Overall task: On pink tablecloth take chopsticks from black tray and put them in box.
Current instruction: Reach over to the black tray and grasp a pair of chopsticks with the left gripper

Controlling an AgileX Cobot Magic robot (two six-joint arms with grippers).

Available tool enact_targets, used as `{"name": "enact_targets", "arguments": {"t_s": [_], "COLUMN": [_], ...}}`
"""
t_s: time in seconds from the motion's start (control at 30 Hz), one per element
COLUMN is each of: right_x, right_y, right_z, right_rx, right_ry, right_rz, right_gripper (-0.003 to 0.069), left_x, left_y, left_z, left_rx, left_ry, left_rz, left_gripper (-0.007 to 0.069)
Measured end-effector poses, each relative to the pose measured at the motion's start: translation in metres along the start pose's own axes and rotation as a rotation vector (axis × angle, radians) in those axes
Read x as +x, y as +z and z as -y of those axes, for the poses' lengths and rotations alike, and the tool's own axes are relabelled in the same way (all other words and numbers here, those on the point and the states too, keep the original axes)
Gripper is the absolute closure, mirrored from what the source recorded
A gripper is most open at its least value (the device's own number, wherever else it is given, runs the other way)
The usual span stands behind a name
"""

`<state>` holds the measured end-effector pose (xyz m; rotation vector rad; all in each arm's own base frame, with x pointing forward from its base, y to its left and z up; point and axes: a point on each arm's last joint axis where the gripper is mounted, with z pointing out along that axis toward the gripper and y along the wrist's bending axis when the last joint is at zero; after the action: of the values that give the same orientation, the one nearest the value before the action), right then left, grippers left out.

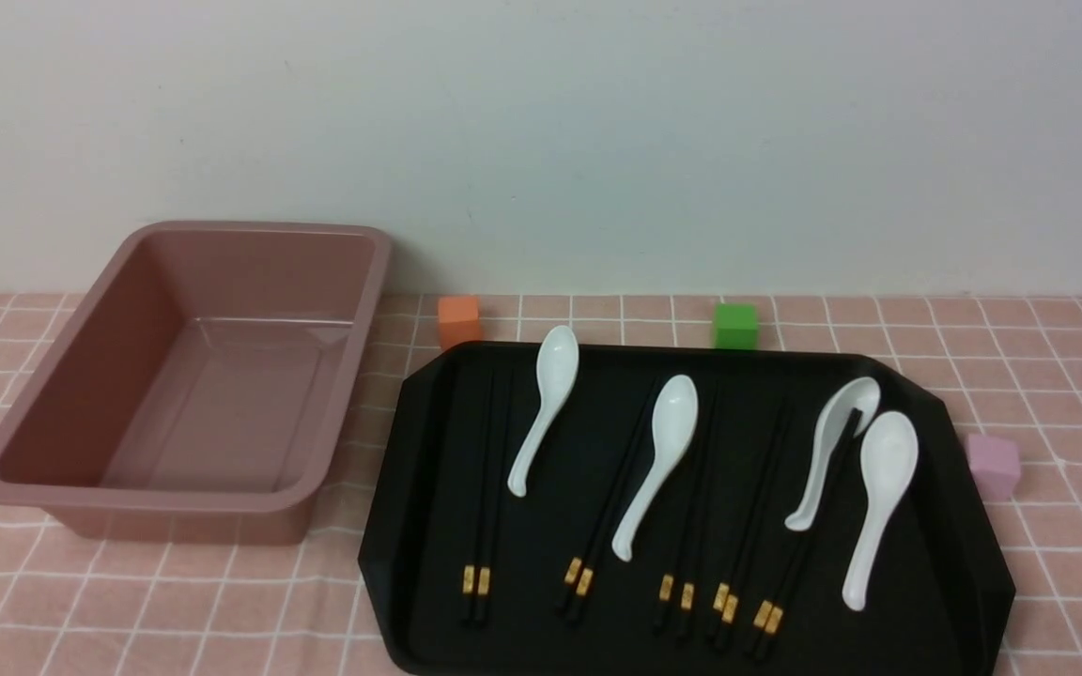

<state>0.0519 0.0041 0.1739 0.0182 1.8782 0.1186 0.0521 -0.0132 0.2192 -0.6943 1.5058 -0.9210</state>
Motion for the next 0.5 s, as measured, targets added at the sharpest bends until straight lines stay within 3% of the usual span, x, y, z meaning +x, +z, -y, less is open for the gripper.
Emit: {"name": "enact_targets", "arguments": {"t_s": [0.1,0.2,0.37,0.5], "right_x": [0.0,0.0,0.0,0.0], "right_y": [0.0,0.0,0.0,0.0], "right_z": [0.0,0.0,0.0,0.0], "right_rx": [0.0,0.0,0.0,0.0], "right_ry": [0.0,0.0,0.0,0.0], "right_rz": [0.0,0.0,0.0,0.0], "right_gripper": [0.0419,0.0419,0.0419,0.0419], "left_x": [-0.009,-0.02,-0.027,-0.016], "left_y": [0.0,0.02,0.085,0.131], "left_z": [0.027,0.06,0.075,0.069], "left_rx": [0.0,-0.117,-0.292,-0.33], "left_ry": [0.064,0.211,0.371,0.422], "left_rz": [-0.075,-0.322,-0.766,-0.96], "left_gripper": [0.0531,0.0638,0.0638,0.0638]}}
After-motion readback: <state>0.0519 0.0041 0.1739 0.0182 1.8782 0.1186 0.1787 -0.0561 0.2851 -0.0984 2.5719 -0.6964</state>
